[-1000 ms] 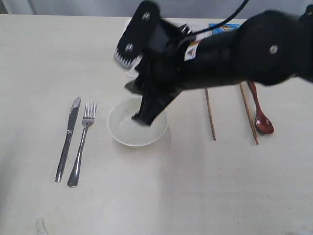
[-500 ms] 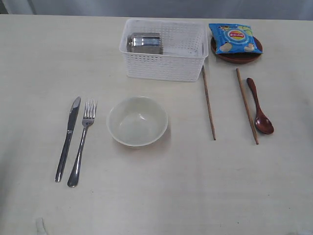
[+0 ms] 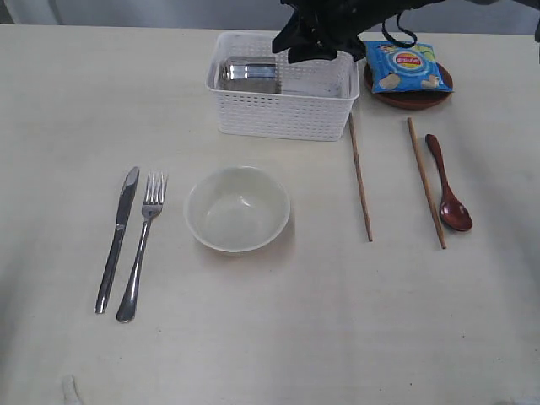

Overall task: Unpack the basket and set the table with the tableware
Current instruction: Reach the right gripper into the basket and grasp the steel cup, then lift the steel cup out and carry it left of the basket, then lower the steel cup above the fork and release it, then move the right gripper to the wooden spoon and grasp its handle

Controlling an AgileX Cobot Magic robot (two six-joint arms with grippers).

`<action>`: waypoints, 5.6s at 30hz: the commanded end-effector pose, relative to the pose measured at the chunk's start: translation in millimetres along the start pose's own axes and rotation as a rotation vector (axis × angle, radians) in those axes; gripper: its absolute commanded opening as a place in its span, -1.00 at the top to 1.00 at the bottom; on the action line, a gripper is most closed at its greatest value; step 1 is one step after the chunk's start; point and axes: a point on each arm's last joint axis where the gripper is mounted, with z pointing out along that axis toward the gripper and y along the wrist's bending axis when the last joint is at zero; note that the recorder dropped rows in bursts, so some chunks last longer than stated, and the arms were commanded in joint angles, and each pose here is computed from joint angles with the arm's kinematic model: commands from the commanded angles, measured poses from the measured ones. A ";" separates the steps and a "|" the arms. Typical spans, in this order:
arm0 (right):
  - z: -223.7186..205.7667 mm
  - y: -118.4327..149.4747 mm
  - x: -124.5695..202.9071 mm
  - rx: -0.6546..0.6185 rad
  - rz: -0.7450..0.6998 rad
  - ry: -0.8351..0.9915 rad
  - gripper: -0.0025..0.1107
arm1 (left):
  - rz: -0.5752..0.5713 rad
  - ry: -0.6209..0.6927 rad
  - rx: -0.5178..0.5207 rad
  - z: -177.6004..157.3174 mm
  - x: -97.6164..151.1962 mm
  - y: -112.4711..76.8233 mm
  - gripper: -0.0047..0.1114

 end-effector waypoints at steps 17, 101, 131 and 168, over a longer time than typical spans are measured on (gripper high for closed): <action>46.8 8.0 8.6 0.013 -0.109 -0.030 0.68 | 0.002 -0.001 0.004 0.1 0.6 -0.2 0.92; 118.3 223.3 99.9 0.454 -0.815 0.187 0.45 | -0.002 0.000 0.005 0.1 0.6 -0.4 0.92; -123.9 259.0 94.5 0.568 -0.678 0.025 0.96 | -0.002 0.000 0.005 0.1 0.6 -0.4 0.92; -105.5 -65.1 127.1 0.859 0.050 0.199 0.33 | -0.002 0.000 0.005 0.1 0.6 -0.4 0.92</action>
